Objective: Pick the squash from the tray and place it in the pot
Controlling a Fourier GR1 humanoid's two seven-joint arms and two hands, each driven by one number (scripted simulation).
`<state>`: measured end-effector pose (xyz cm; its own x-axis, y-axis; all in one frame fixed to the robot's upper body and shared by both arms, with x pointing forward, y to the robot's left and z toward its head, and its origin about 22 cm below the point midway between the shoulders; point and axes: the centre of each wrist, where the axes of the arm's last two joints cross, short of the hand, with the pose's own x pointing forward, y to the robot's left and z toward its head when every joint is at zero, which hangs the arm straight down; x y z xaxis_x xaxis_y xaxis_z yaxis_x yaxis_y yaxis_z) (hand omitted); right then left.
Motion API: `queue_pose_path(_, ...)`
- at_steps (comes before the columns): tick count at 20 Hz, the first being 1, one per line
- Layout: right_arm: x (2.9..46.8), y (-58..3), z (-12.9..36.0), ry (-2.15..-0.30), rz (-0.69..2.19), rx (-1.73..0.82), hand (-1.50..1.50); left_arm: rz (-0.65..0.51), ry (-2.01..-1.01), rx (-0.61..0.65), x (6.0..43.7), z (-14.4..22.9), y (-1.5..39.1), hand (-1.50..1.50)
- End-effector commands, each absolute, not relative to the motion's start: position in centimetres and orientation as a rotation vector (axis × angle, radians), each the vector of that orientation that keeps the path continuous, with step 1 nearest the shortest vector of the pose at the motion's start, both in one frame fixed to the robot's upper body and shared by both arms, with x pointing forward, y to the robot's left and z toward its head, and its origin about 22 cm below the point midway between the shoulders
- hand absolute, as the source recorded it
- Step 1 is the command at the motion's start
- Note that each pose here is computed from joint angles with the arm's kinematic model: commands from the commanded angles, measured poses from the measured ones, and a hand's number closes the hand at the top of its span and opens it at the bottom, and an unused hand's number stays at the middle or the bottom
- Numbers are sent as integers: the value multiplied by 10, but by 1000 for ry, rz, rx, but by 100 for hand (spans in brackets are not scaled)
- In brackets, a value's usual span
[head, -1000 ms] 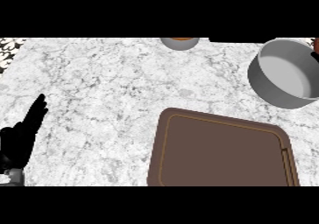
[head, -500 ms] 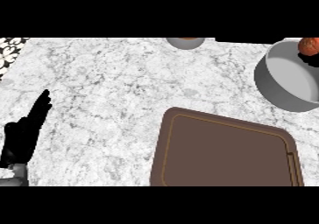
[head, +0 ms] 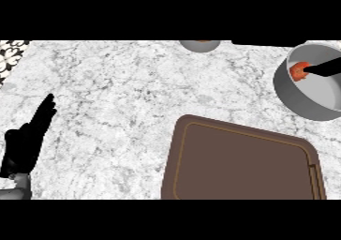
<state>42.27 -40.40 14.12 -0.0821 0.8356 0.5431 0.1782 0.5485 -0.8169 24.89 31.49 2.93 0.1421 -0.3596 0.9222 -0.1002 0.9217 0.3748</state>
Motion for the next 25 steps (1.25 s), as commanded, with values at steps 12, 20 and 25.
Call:
queue_pose_path(12,413,-439,168,-1920,156,-506,-150,-169,-1414,400,242,24,310,0)
queue_pose_path(20,365,-501,154,-1900,113,-370,-150,-169,-1414,441,239,34,338,0)
queue_pose_path(25,324,-544,157,-1892,95,-375,-150,-166,-1420,421,240,38,335,0)
